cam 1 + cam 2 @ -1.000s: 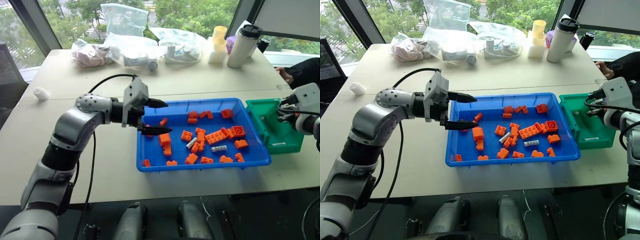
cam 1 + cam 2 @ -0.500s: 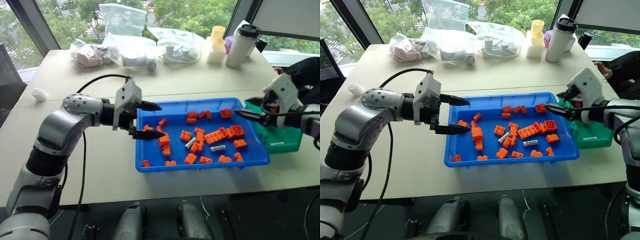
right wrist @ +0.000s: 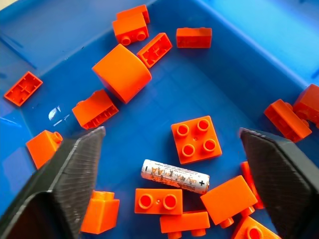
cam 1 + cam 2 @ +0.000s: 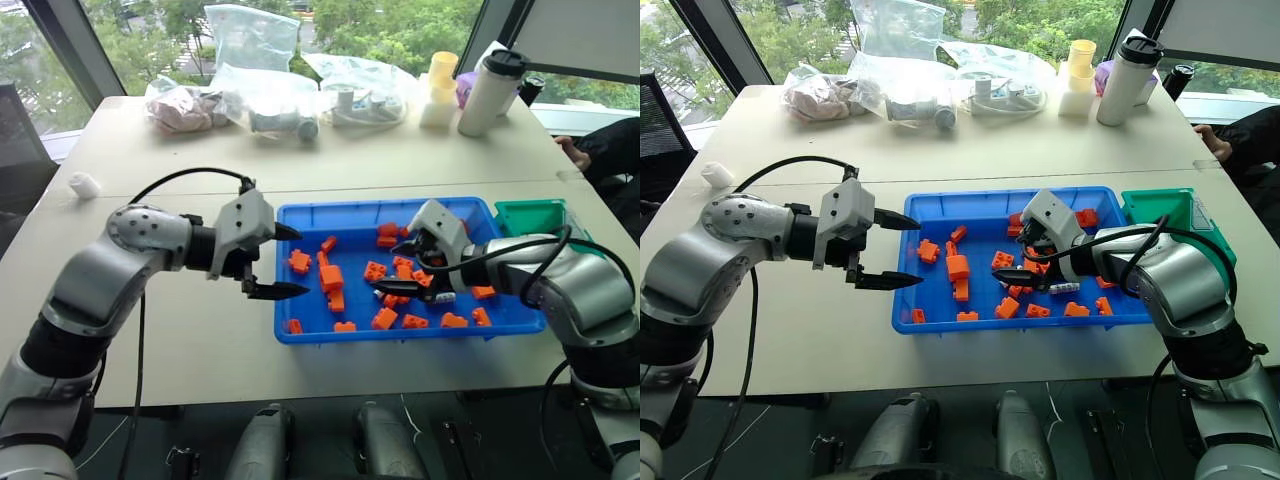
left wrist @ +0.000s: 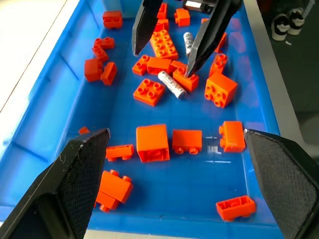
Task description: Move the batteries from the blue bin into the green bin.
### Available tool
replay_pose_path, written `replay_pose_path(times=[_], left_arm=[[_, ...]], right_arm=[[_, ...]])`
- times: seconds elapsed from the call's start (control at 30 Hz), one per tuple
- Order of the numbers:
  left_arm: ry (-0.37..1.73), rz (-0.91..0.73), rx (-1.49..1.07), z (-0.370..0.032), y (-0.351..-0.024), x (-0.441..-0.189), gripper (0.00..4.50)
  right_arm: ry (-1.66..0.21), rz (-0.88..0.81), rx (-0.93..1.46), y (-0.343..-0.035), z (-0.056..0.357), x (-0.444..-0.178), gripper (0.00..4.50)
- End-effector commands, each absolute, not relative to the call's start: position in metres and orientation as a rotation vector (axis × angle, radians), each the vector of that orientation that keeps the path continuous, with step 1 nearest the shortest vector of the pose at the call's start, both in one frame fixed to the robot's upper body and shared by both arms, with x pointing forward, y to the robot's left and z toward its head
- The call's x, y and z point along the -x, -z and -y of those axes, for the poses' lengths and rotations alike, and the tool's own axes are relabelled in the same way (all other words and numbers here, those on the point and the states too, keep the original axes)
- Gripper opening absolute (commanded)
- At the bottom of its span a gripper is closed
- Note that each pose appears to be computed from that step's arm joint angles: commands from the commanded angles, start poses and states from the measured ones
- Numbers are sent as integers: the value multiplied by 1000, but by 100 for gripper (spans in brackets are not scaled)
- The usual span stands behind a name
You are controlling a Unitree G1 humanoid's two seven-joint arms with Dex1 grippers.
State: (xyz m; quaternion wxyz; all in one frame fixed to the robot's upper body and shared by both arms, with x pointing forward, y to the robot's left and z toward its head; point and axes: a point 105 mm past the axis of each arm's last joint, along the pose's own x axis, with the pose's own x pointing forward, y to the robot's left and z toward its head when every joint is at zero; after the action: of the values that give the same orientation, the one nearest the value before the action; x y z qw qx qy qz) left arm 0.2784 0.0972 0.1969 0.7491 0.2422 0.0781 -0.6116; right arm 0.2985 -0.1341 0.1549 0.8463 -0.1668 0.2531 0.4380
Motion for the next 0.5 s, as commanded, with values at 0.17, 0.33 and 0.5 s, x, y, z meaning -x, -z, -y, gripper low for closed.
replay_pose_path(times=[0.17,0.33,0.5], left_arm=[[1322,-101,-539,-94,-208,-277,450],[1314,-99,-541,-93,-205,-279,450],[1304,-95,-544,-92,-203,-281,450]], right_arm=[[-945,-577,436,-150,126,-292,445],[-906,-619,426,-139,125,-300,445],[-852,-657,422,-131,130,-306,445]])
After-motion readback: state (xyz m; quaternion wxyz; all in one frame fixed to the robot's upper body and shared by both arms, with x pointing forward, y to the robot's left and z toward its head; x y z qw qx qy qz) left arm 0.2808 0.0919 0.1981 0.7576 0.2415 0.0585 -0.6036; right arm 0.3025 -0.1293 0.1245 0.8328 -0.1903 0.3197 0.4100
